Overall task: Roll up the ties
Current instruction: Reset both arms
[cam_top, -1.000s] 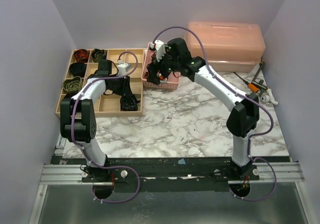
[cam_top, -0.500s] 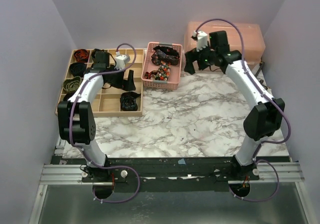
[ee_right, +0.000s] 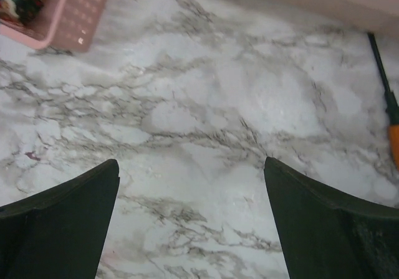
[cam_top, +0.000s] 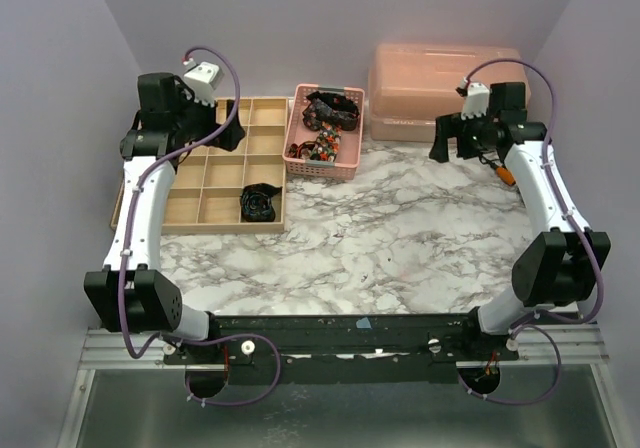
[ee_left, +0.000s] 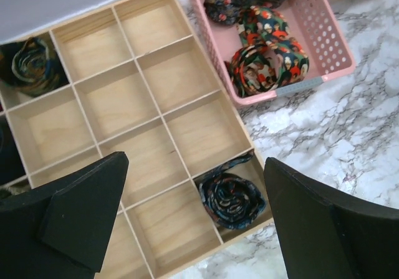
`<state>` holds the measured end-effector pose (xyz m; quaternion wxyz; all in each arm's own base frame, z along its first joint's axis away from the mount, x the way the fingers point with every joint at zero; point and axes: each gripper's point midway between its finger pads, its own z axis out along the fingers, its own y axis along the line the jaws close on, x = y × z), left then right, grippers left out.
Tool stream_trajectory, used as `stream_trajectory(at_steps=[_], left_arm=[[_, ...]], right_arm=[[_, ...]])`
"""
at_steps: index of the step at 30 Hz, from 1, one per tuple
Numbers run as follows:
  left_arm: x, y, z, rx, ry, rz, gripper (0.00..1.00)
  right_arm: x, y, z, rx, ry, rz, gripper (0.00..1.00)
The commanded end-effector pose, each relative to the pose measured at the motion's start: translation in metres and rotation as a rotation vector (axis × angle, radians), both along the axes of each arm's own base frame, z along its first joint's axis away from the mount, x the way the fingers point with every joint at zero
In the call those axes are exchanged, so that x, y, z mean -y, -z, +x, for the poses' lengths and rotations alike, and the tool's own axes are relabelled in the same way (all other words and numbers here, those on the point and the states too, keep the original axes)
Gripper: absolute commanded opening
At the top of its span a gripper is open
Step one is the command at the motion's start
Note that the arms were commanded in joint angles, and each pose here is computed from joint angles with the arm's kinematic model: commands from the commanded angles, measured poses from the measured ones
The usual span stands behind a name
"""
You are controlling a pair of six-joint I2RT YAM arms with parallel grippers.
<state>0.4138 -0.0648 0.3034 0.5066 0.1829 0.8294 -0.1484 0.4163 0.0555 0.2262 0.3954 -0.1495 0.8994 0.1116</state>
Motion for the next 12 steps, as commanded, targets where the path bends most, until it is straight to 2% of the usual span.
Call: stream_trajectory(at_steps=[1,7,12], left_arm=[[-0.023,0.029,-0.031,-0.139,-0.068,-0.003,0.98],[-0.035,0.069,-0.053,-0.231,-0.150,0.024,0.98],[-0.038,0.076,-0.068,-0.220,-0.191,0.023,0.98]], right_arm=[[0.036,0.042,-0.032,-0.173,0.106,0.061,1.00],[0.040,0.084,-0.069,-0.293,0.095,0.059,1.00],[0.028,0.080,-0.075,-0.294,0.079,0.127,1.00]])
